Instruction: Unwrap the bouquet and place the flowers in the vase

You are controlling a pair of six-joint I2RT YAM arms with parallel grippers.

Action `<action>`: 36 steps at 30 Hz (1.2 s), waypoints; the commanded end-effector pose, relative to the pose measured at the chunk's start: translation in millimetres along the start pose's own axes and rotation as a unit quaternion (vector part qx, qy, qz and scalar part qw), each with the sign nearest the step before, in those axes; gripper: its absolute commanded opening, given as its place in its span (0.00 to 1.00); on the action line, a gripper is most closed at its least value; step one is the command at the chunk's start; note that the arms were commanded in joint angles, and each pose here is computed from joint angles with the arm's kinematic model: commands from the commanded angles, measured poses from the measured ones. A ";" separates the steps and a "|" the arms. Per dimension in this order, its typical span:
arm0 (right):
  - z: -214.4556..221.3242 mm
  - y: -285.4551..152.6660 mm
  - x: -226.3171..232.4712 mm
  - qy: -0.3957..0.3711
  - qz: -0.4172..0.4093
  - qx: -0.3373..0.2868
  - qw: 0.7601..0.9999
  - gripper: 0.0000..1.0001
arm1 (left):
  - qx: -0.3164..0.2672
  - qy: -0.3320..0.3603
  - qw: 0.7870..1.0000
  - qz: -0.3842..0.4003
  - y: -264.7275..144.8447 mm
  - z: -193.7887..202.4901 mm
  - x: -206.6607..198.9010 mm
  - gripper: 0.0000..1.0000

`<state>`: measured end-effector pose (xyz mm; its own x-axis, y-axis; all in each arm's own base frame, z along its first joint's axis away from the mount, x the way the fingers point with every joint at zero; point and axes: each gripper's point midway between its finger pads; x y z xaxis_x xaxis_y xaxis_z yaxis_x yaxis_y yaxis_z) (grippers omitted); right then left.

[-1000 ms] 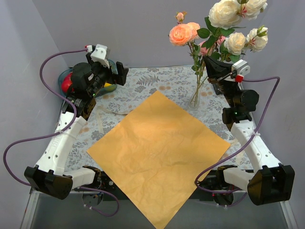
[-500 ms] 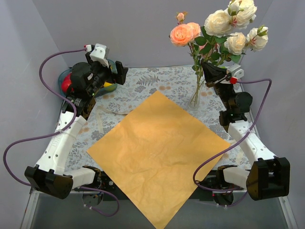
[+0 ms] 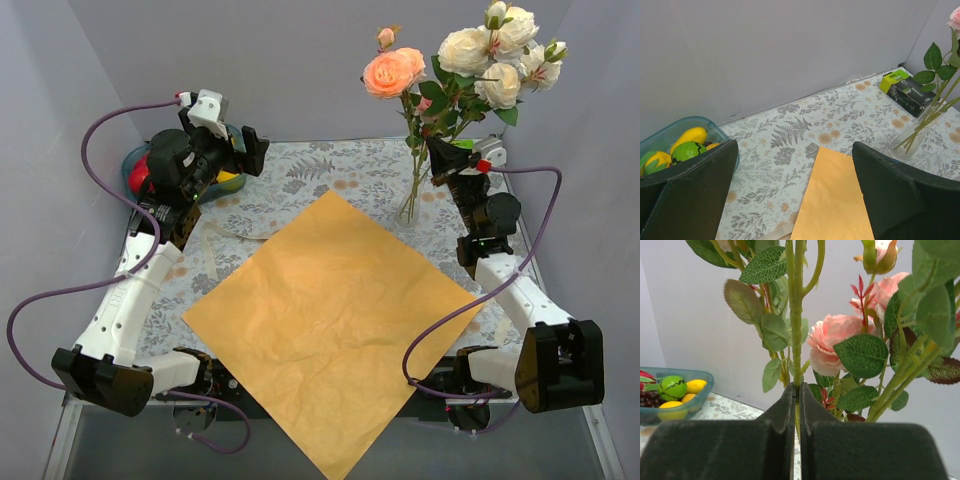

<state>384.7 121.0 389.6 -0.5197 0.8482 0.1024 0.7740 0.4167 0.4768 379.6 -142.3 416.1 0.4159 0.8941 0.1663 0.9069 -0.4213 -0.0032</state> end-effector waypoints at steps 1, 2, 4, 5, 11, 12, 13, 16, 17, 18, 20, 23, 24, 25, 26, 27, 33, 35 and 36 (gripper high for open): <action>4.0 0.0 -8.3 0.009 0.022 0.002 1.000 0.01 | -0.022 0.001 1.000 -0.006 -6.9 -22.1 4.7 0.98; 8.2 -1.1 -10.4 0.010 0.027 0.008 1.000 0.01 | -0.022 0.001 1.000 -0.006 -7.2 -23.1 5.2 0.98; 16.1 -3.5 -14.4 0.013 0.037 0.018 0.999 0.01 | -0.022 0.001 1.000 -0.005 -7.4 -23.2 4.5 0.98; 20.4 -4.7 -15.9 0.017 0.041 0.023 0.999 0.01 | -0.023 0.001 1.000 -0.006 -8.2 -24.7 5.3 0.98; 45.9 -14.4 -23.4 0.025 0.058 0.051 0.997 0.01 | -0.019 0.002 1.000 -0.008 -8.9 -24.6 6.0 0.98; 48.0 -15.5 -24.8 0.026 0.061 0.053 0.996 0.01 | -0.019 0.002 1.000 -0.010 -9.0 -24.4 6.9 0.98; 51.3 -15.9 -25.7 0.027 0.062 0.056 0.996 0.01 | -0.017 0.002 1.000 -0.010 -9.4 -23.6 6.4 0.98; 58.9 -16.6 -25.9 0.029 0.061 0.067 0.995 0.02 | -0.018 0.001 1.000 -0.010 -11.3 -24.4 6.4 0.98; 61.8 -17.3 -26.5 0.031 0.062 0.073 0.995 0.03 | -0.018 0.001 1.000 -0.012 -11.7 -24.6 6.9 0.98; 62.3 -16.8 -25.3 0.032 0.060 0.076 0.995 0.05 | -0.018 0.001 1.000 -0.012 -12.1 -24.4 7.2 0.98; 64.9 -17.8 -24.6 0.035 0.059 0.080 0.994 0.14 | -0.021 0.001 1.000 -0.014 -14.1 -26.6 7.7 0.98; 63.5 -18.8 -24.3 0.036 0.061 0.084 0.994 0.47 | -0.024 0.001 1.000 -0.013 -15.9 -29.5 7.0 0.98; 62.1 -18.3 -24.3 0.036 0.062 0.085 0.994 0.67 | -0.024 0.000 1.000 -0.013 -15.9 -29.5 7.0 0.98; 55.3 -15.1 -22.6 0.036 0.060 0.081 0.994 0.91 | -0.025 -0.001 1.000 -0.013 -16.6 -30.4 6.9 0.98; 55.5 -15.0 -23.6 0.035 0.062 0.086 0.994 0.93 | -0.025 -0.001 1.000 -0.012 -17.1 -30.7 6.6 0.98; 53.1 -14.1 -22.9 0.034 0.062 0.086 0.994 0.94 | -0.027 -0.002 1.000 -0.011 -17.7 -32.0 6.1 0.98; 31.4 -1.6 -18.2 0.025 0.054 0.087 0.994 0.97 | -0.034 -0.005 0.999 -0.011 -22.7 -37.9 5.7 0.98; 27.8 -1.7 -15.9 0.023 0.049 0.092 0.994 0.97 | -0.032 -0.007 0.999 -0.011 -23.6 -36.9 5.3 0.98; 23.8 -3.1 -12.3 0.020 0.044 0.090 0.995 0.97 | -0.035 -0.006 0.999 -0.012 -24.7 -39.0 5.8 0.98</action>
<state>411.1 117.0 320.8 -0.4291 0.8744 0.2267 0.8968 0.3823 0.2228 372.8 -140.7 426.6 0.4146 0.8970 0.1535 0.9072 -0.4206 0.0077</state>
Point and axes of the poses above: each gripper's point midway between its finger pads, its own y axis out along the fingers, its own x axis along the line the jaws close on, z = x × y, and after that the axes turned 11 degrees about y, right-handed
